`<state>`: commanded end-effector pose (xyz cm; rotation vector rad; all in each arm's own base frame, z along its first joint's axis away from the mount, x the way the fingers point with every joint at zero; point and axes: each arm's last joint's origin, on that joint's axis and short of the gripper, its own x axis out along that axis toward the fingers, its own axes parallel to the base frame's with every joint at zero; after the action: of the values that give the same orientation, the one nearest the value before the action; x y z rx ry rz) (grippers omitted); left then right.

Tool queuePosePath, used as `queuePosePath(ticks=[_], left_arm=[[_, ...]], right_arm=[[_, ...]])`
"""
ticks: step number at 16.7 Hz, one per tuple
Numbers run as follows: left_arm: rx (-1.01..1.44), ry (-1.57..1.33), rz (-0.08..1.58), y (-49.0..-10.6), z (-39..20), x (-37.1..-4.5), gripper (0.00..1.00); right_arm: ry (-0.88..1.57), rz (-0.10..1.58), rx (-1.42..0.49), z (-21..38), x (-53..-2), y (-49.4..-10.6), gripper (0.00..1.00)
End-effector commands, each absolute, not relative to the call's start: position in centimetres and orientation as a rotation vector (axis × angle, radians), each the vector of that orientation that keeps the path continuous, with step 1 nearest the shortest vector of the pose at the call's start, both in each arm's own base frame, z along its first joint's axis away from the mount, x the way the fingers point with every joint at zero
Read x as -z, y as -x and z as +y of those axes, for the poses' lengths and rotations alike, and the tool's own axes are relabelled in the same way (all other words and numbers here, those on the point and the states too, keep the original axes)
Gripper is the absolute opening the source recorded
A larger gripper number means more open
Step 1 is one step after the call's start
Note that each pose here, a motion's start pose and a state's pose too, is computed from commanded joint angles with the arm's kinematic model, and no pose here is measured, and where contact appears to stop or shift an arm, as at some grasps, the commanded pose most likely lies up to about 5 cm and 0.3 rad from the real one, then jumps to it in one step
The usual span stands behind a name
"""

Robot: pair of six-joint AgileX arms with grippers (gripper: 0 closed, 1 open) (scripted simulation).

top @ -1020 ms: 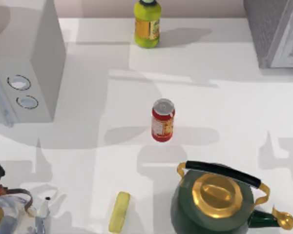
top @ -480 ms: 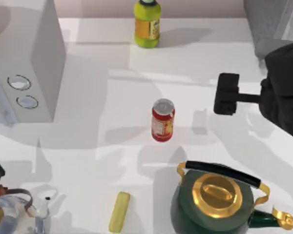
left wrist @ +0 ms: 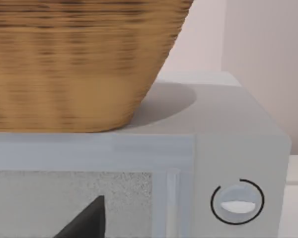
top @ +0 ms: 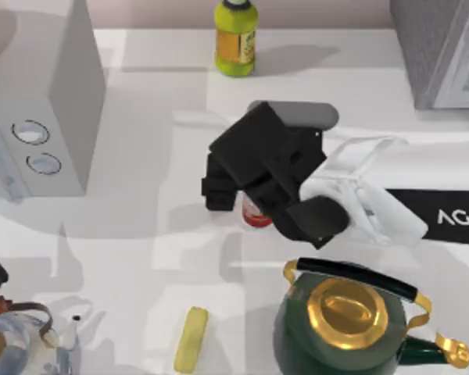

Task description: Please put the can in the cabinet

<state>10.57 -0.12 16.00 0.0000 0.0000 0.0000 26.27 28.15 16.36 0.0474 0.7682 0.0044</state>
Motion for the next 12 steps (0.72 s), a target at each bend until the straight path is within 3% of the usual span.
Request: queuePosePath(ticks=[12], left_arm=[[0.0,0.0,0.0,-10.6,-0.1,-16.0,1.0]], right_arm=[[-0.007,0.794,0.01,30.5,-14.0,-26.3,1.0]])
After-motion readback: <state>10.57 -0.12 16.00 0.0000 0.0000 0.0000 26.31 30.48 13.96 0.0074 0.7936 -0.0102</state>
